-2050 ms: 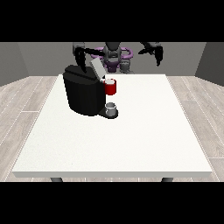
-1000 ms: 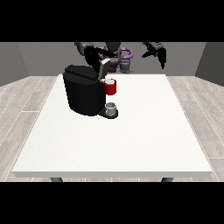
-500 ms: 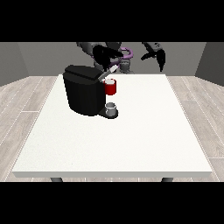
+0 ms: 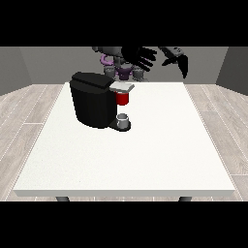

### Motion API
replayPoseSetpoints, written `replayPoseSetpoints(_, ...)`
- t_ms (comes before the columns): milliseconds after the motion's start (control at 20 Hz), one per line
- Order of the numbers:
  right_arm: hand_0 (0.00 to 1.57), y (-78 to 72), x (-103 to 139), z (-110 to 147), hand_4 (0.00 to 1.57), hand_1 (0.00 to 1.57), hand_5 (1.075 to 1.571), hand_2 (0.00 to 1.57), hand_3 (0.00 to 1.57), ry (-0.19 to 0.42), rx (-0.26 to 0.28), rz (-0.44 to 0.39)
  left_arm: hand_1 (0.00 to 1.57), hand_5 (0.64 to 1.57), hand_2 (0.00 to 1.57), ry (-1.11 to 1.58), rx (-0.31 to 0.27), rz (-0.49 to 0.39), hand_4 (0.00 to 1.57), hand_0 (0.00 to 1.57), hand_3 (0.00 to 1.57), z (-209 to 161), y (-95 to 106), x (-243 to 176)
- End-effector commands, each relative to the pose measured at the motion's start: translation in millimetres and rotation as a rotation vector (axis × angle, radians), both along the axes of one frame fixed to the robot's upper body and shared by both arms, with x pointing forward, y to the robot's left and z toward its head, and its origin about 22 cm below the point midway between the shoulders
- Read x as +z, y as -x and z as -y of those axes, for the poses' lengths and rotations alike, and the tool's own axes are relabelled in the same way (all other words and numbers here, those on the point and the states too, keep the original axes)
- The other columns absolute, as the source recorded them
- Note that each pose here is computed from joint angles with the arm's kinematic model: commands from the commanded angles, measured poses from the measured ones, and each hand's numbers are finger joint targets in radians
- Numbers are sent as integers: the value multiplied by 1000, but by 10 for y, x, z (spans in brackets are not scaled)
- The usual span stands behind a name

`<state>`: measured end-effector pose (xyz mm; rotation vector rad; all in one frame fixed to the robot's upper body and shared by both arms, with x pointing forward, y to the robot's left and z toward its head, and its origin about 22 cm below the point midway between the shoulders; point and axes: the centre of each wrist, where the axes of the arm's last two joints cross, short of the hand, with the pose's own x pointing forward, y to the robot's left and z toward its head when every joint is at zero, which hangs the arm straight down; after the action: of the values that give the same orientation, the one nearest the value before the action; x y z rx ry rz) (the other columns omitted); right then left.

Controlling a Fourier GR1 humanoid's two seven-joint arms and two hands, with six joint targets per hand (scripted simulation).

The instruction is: Insert the coffee pod into the coffee machine and close the lid

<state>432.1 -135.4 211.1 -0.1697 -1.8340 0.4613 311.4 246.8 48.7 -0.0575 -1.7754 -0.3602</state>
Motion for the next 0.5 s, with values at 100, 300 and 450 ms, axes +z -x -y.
replayPoseSetpoints(100,0,16,153,-402,146,0,1571,0,0,46,20,45,0,1571,0,12,3,26,382,0,0,70,-20,-29)
replayPoseSetpoints(300,0,-83,461,-240,0,0,1571,0,0,39,-25,79,0,1571,0,6,-73,59,418,0,0,67,-12,105)
replayPoseSetpoints(450,0,-105,522,-296,0,0,1571,0,0,71,-47,76,0,1571,0,9,-66,26,399,0,0,154,-18,119)
